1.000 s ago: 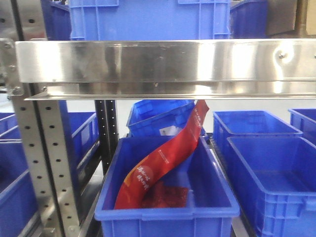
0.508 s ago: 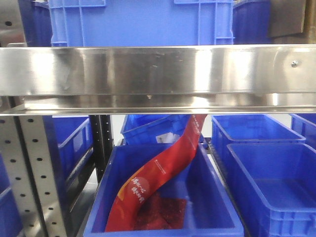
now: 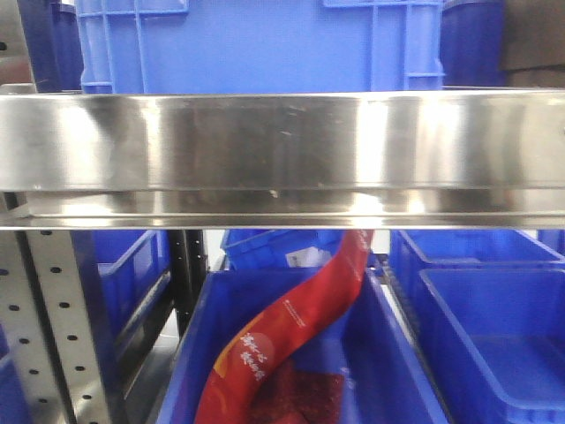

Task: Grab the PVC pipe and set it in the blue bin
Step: 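Move both grippers with the pipe over an open blue bin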

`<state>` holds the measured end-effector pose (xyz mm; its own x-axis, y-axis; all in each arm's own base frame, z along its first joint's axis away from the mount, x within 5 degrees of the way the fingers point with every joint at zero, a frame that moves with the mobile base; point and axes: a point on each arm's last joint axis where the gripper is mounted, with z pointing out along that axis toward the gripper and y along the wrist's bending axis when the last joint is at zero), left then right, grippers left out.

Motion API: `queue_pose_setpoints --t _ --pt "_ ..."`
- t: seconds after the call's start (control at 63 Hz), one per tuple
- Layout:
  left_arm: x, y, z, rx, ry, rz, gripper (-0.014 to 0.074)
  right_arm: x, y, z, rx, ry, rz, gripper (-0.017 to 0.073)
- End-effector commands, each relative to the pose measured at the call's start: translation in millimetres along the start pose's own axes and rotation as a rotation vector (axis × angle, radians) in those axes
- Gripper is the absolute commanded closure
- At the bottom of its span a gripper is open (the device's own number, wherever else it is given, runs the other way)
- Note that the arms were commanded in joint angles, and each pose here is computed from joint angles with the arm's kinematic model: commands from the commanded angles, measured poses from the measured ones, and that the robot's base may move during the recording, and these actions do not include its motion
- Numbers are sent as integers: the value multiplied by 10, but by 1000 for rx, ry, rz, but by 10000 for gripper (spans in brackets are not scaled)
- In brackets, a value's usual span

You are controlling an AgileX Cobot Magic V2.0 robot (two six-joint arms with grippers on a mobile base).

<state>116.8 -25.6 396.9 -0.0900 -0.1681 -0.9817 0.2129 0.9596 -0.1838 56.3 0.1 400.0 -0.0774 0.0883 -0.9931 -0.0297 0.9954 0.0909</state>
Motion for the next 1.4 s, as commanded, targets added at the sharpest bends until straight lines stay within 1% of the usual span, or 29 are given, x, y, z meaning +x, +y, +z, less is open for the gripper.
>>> queue_pose_setpoints --t 0.0,1.158,1.317,1.38 --pt "-19 -10 -11 9 -21 -7 704 -30 -1 -9 1 -36 -13 727" --pt "-19 -10 -11 9 -21 -7 704 -30 -1 -9 1 -36 -13 727" --pt "-22 -11 -11 9 -25 -7 704 -123 17 -18 -18 -140 -15 727" --pt "-44 -10 -7 10 -50 -7 704 -151 23 -22 -24 -171 -15 727"
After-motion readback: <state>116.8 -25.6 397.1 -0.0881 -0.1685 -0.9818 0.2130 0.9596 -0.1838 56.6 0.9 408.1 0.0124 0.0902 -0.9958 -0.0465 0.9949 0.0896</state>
